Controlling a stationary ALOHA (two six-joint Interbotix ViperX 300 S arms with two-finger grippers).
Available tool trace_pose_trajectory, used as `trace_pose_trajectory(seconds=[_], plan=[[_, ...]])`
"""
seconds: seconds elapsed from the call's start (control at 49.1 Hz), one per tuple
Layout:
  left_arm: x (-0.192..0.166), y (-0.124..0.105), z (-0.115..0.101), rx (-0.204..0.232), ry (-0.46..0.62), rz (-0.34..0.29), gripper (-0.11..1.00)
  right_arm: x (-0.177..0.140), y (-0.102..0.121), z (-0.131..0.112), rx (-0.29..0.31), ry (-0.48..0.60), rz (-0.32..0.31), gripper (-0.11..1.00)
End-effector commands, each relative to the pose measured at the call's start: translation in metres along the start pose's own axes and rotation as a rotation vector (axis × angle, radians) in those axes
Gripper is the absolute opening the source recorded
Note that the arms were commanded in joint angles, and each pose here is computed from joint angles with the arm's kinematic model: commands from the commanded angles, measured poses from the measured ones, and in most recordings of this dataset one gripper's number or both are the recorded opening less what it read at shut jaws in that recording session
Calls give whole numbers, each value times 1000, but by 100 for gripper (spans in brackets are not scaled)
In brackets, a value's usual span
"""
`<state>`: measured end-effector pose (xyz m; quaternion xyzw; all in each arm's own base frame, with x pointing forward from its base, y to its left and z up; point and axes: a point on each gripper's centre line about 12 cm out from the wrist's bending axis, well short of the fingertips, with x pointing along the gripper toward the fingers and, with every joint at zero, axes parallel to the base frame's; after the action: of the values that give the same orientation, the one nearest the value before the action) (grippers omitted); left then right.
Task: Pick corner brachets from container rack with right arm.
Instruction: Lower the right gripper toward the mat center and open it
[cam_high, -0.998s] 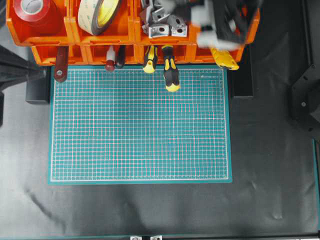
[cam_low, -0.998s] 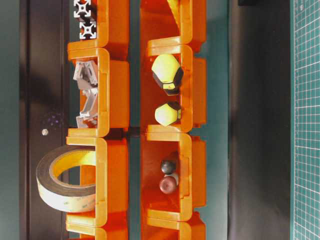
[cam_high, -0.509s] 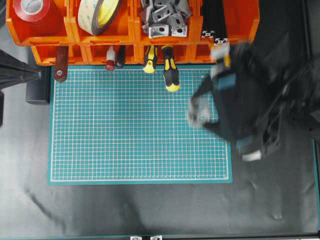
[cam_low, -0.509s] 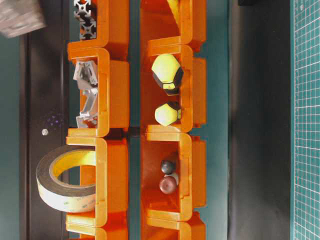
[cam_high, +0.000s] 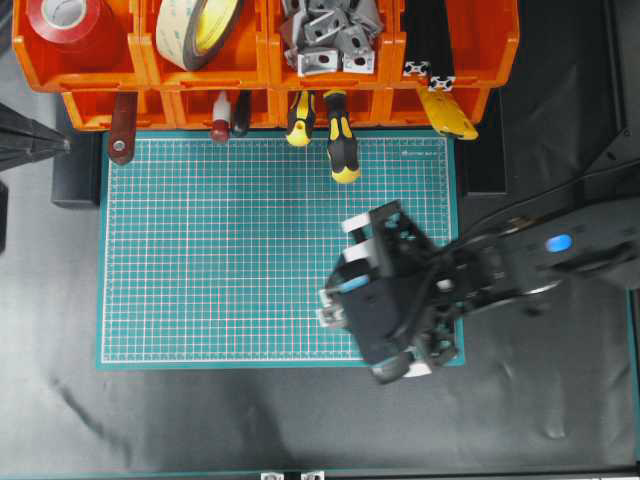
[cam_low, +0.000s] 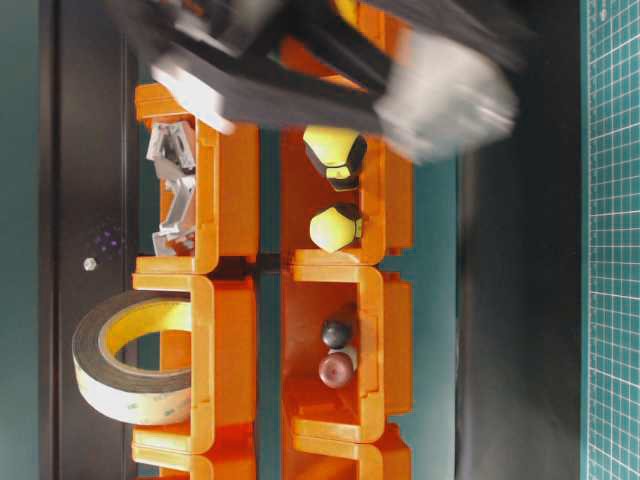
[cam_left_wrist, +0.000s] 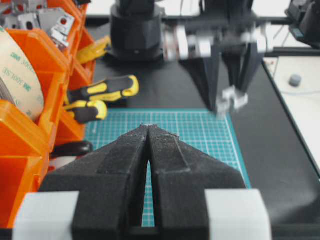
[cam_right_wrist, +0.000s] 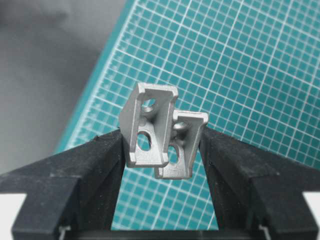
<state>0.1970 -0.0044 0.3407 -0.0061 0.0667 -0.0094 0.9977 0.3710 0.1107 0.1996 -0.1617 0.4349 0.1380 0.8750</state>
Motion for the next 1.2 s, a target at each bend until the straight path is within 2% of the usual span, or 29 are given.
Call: trace_pose_trajectory(seconds=[0.0,0.305,0.672,1.079,1.12,1.181], plan=[[-1,0,13,6,-32,0,0,20,-11,6,-8,-14,-25,47],[-1,0,13,7,-34,0,0,62,-30,1,9,49,-46,47],[0,0,12,6,-29,-1,0,64,-34,-1,18,61,-52,47],[-2,-3,15,-9,-44,-14,0,65,-38,-5,57,81,-53,47],[-2,-3,15,-11,-44,-16,0,66,-38,-5,67,82,-51,50],[-3,-4,16,-17,-49,-18,0,66,-38,-5,81,82,-53,66]])
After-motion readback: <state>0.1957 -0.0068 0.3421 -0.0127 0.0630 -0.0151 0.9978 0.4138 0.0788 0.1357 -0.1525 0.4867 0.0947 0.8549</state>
